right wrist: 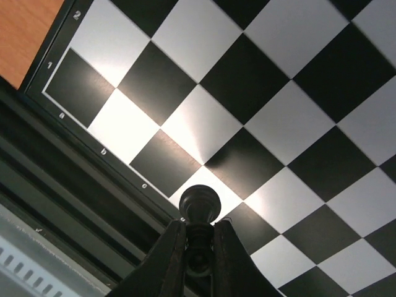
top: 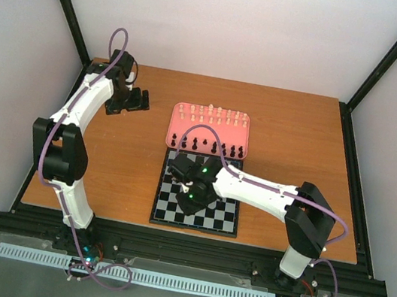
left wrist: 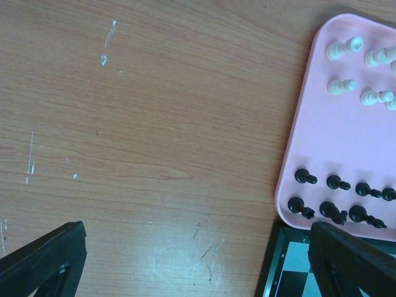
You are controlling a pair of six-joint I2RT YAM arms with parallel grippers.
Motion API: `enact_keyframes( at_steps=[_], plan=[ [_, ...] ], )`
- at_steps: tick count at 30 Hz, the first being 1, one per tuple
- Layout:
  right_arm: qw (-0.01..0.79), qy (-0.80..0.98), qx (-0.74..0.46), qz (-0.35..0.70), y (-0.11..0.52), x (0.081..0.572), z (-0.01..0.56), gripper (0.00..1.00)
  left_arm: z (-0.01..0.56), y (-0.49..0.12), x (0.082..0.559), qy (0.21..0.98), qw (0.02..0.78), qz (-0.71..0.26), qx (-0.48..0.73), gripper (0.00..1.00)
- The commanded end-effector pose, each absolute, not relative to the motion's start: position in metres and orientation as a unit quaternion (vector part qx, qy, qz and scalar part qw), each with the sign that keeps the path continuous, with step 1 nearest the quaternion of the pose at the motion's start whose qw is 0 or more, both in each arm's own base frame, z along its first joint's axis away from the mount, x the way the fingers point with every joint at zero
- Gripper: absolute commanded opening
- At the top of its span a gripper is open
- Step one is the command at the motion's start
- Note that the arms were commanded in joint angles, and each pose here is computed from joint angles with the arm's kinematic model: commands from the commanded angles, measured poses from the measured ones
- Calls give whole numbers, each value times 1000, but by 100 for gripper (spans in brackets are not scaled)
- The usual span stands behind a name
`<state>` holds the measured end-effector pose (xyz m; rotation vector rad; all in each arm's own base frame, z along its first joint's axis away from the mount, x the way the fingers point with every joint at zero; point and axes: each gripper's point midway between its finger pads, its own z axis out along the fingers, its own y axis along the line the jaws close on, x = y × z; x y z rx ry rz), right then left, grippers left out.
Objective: Set up the chess pieces on the board
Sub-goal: Place the chess piece on the chessboard.
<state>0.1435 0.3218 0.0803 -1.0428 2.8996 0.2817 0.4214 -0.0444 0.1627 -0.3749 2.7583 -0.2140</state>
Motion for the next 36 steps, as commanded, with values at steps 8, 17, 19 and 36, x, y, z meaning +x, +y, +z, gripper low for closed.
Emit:
enact_keyframes(
  at_steps=[8, 17, 19, 36],
  plan=[
    [5, 938, -331, 99, 324, 126, 88, 3, 181, -44, 417, 966, 202, -82, -136, 100],
    [-13, 941, -325, 96, 321, 120, 80, 3, 180, -44, 415, 966, 202, -83, -136, 100],
    [-16, 942, -323, 93, 319, 119, 78, 3, 180, -44, 415, 966, 202, -85, -137, 100],
    [-45, 946, -314, 69, 310, 113, 55, 4, 179, -46, 413, 965, 202, -93, -138, 100]
  ],
)
